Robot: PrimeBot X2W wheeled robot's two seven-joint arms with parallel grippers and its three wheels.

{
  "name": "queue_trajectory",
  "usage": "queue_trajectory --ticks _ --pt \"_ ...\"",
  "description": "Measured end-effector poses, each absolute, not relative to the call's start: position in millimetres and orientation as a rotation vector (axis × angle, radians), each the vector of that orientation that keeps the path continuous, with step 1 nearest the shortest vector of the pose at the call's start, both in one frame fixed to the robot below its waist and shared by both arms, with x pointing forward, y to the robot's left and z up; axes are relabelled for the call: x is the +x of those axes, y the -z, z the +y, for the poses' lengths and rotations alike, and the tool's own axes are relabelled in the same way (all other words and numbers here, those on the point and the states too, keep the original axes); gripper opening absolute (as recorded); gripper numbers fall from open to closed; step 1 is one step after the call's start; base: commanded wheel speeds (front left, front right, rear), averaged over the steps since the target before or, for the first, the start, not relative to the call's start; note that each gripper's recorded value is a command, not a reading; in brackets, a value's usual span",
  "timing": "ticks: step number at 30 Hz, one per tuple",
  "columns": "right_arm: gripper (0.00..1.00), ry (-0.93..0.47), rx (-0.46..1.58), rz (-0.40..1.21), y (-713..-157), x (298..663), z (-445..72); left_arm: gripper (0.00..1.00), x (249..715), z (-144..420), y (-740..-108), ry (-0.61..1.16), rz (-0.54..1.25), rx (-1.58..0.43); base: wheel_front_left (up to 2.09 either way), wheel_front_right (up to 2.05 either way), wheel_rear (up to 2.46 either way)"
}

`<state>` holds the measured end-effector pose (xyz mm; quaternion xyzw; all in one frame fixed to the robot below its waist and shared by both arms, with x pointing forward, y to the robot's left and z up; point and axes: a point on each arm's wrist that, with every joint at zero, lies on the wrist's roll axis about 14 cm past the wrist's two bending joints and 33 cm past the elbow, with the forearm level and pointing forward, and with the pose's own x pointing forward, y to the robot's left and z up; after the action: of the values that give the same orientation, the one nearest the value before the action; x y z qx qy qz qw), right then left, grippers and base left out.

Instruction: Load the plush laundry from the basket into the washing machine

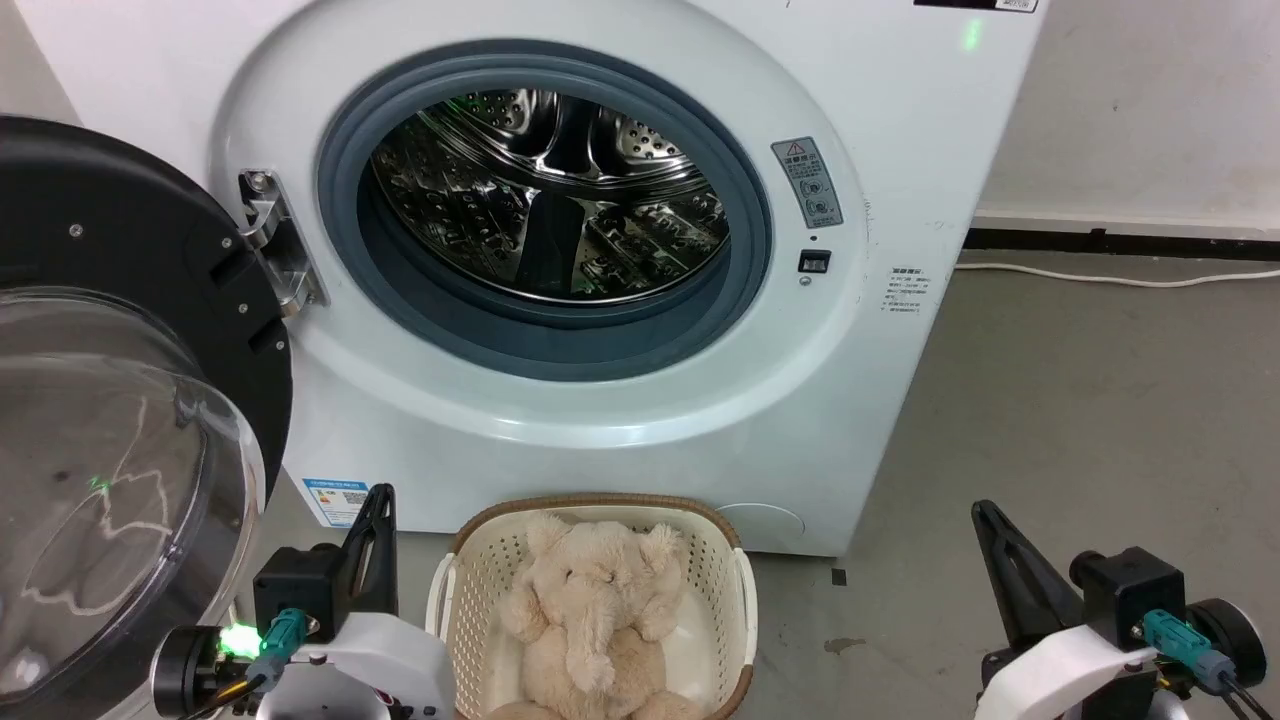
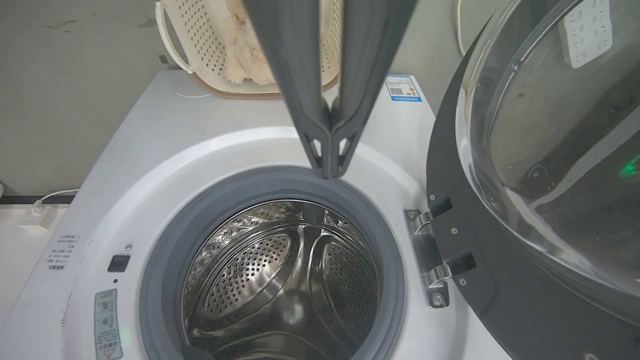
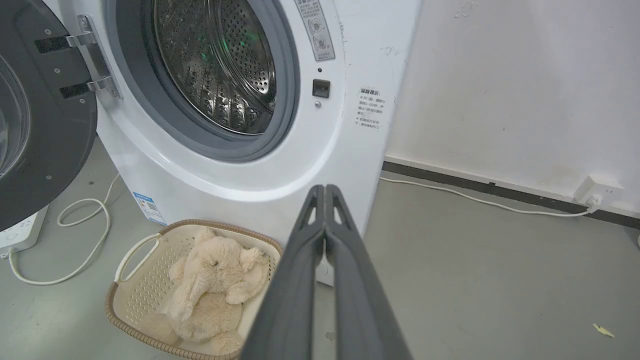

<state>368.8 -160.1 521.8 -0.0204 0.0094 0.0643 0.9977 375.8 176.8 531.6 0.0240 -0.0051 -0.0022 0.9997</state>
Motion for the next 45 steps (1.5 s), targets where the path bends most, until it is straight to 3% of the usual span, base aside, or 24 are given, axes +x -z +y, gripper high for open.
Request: queue_trajectory --ticks 19,20,45 --pt "0.0 -0.129 -0.041 0.019 -521.8 368.8 -160.0 0.0 375.8 176.8 -531.6 0.004 -0.01 0.048 0.0 0.0 0.0" --pt "1.0 -0.129 -0.04 0.019 -521.7 368.8 -160.1 1.0 375.9 176.9 -531.6 0.004 -0.01 0.048 0.0 0.0 0.0" --pt "1.0 -0.086 -0.025 0.013 -516.1 375.1 -174.7 1.0 387.3 151.6 -497.4 0.083 0.068 0.046 0.0 0.0 0.0"
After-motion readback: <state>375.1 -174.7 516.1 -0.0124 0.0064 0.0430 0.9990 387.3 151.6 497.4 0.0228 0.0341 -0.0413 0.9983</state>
